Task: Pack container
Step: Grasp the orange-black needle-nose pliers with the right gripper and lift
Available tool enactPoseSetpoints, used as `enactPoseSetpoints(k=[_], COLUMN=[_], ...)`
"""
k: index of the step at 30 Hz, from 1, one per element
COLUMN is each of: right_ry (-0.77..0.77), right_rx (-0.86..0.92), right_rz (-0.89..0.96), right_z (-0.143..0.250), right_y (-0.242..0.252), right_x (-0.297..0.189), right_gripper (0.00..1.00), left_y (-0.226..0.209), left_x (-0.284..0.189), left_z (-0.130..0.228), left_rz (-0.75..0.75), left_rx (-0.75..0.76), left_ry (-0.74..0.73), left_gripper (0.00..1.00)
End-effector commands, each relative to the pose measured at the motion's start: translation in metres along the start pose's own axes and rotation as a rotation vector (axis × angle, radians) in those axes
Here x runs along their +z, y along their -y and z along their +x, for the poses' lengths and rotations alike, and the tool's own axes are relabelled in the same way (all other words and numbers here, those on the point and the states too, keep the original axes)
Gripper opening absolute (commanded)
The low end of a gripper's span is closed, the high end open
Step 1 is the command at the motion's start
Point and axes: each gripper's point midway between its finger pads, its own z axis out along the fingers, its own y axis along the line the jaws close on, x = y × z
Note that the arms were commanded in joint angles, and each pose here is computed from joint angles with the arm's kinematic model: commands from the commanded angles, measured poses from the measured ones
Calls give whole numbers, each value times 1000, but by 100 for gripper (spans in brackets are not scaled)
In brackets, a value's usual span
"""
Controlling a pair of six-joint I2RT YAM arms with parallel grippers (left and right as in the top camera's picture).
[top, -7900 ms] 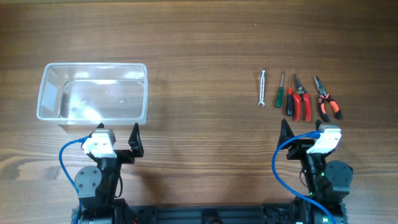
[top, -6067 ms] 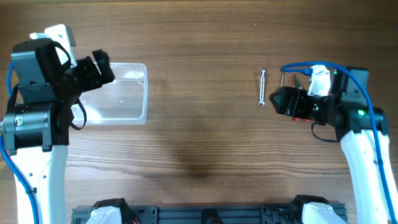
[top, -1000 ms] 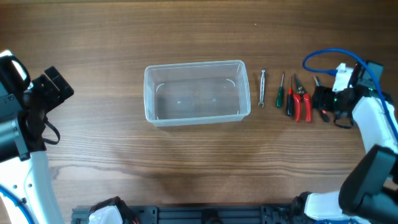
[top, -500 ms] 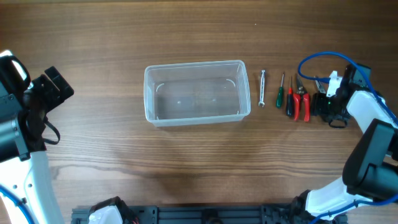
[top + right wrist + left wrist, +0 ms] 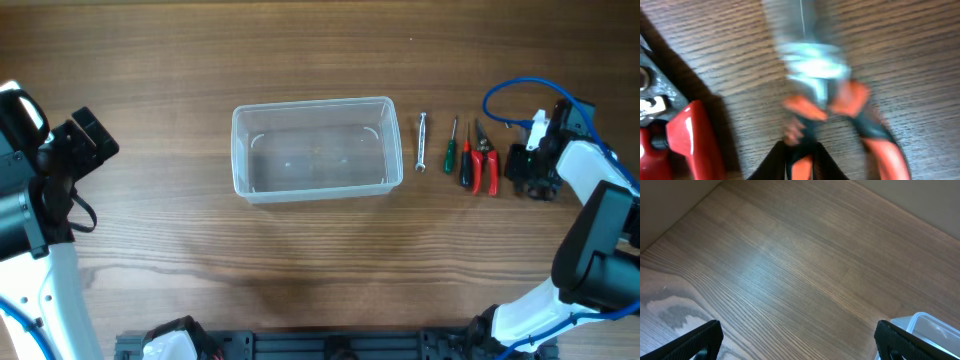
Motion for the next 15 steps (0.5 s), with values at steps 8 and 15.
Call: enactPoseSetpoints(k=[8, 15], right_ry=[100, 479], right_rx=[104, -198], right_rz=[-116, -423], right_z=[-58, -95], right_y=[-16, -142], right_x=[-81, -287], right_gripper=[4, 4], left_y=[-2, -2], left_x=[-3, -3], left_z=[-2, -2], left_rz=[-6, -6], left_rx=[-17, -17], left_ry=[13, 13], left_gripper=[100, 100])
